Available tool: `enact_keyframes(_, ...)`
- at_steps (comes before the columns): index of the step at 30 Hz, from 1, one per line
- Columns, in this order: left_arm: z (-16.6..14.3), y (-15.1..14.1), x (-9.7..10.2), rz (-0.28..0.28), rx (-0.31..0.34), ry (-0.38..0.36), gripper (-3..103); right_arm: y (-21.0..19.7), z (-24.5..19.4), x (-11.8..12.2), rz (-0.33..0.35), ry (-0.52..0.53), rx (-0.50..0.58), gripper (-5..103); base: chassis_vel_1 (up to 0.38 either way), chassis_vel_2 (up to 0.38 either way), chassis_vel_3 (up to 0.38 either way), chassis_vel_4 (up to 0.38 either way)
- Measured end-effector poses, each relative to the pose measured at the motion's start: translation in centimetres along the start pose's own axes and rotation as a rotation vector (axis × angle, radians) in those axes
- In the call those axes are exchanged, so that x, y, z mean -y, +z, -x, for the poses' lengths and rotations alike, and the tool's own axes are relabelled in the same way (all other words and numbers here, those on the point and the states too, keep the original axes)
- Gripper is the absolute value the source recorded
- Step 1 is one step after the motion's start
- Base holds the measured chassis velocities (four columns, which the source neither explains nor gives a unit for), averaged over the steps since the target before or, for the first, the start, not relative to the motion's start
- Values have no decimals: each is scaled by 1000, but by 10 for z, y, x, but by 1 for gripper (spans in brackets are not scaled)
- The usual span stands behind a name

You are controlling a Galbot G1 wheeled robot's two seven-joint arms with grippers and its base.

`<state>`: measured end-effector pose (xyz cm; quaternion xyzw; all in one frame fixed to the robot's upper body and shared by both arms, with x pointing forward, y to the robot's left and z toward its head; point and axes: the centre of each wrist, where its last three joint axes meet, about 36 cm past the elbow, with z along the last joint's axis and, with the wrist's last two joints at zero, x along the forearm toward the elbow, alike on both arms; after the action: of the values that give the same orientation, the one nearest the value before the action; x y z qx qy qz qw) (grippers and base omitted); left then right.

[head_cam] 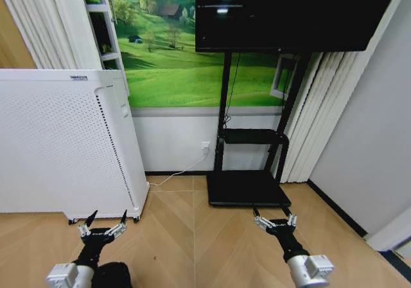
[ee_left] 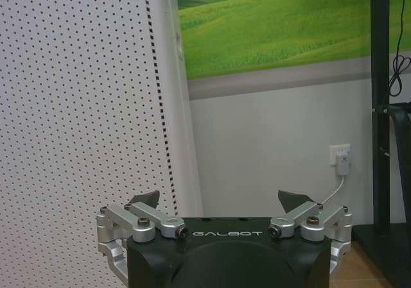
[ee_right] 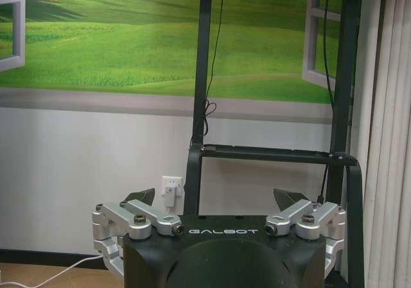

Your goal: Pick up the trash bin and place the garbage on the floor into it.

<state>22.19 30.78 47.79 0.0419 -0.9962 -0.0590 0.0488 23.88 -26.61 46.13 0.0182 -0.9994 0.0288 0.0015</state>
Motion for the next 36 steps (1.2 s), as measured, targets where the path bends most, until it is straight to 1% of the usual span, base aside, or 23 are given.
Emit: enact_keyframes(36, 0, 0, 0, 0, 0, 0, 100, 0, 0, 0, 0, 0, 0, 100, 0, 0, 0, 0)
